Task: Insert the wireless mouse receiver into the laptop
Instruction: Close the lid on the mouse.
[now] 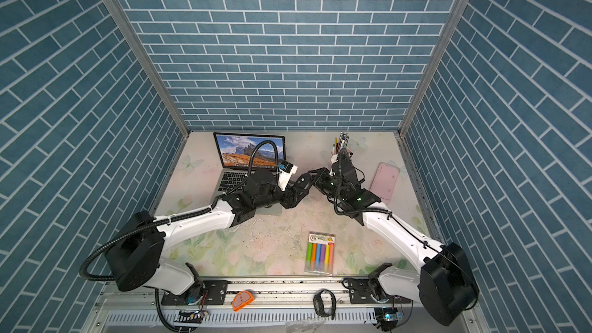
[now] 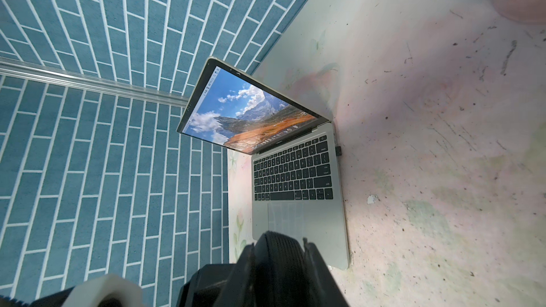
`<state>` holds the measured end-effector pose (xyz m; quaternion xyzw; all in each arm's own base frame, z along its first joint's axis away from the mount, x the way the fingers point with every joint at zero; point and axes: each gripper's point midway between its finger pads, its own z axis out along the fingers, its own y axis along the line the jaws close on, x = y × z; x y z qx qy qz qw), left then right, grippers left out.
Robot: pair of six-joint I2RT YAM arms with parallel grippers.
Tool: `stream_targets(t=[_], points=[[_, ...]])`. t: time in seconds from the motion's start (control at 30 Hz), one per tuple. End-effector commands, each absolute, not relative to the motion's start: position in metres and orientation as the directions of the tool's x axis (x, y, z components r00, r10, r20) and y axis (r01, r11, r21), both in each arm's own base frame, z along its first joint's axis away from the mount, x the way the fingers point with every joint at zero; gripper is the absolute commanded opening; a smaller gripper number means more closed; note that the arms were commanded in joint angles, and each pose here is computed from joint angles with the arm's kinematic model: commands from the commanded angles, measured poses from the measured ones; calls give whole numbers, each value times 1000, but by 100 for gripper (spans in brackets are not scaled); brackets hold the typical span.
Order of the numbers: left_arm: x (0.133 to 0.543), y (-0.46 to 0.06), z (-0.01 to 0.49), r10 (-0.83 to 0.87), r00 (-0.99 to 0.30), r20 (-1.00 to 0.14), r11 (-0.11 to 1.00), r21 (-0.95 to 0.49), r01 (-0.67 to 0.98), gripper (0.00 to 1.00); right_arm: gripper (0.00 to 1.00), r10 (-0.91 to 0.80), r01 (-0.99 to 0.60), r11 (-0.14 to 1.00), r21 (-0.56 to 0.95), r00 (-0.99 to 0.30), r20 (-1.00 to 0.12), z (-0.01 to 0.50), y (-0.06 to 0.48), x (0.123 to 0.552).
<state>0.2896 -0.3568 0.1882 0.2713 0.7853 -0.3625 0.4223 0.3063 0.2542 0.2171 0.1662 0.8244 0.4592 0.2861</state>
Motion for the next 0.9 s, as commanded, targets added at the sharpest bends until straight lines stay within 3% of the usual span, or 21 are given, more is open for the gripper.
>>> stream_targets(t=[0.0,0.13,0.3,0.57,0.7,0.77,0.87], points=[[303,-368,240,-3,-411,-912,552,-344,760,0,25,503,85,521,849,-834,-226,189,263,287],[304,-369,245,-12,-401,-916,548,-342,763,0,18,505,96,519,850,-836,-214,184,262,282],[305,-373,249,-13,-390,-921,537,-336,774,0,18,481,91,530,843,-851,-210,178,268,277],[303,-378,260,-15,-355,-935,509,-312,802,0,32,428,101,565,819,-885,-186,161,282,262],[304,-379,262,-16,-348,-937,506,-307,806,0,21,431,106,573,813,-882,-189,157,281,261],[305,-379,262,-18,-346,-938,507,-307,806,0,20,429,99,572,814,-882,-195,160,282,261],[305,-379,256,-8,-353,-936,511,-307,803,0,34,420,79,581,810,-881,-215,165,281,262]])
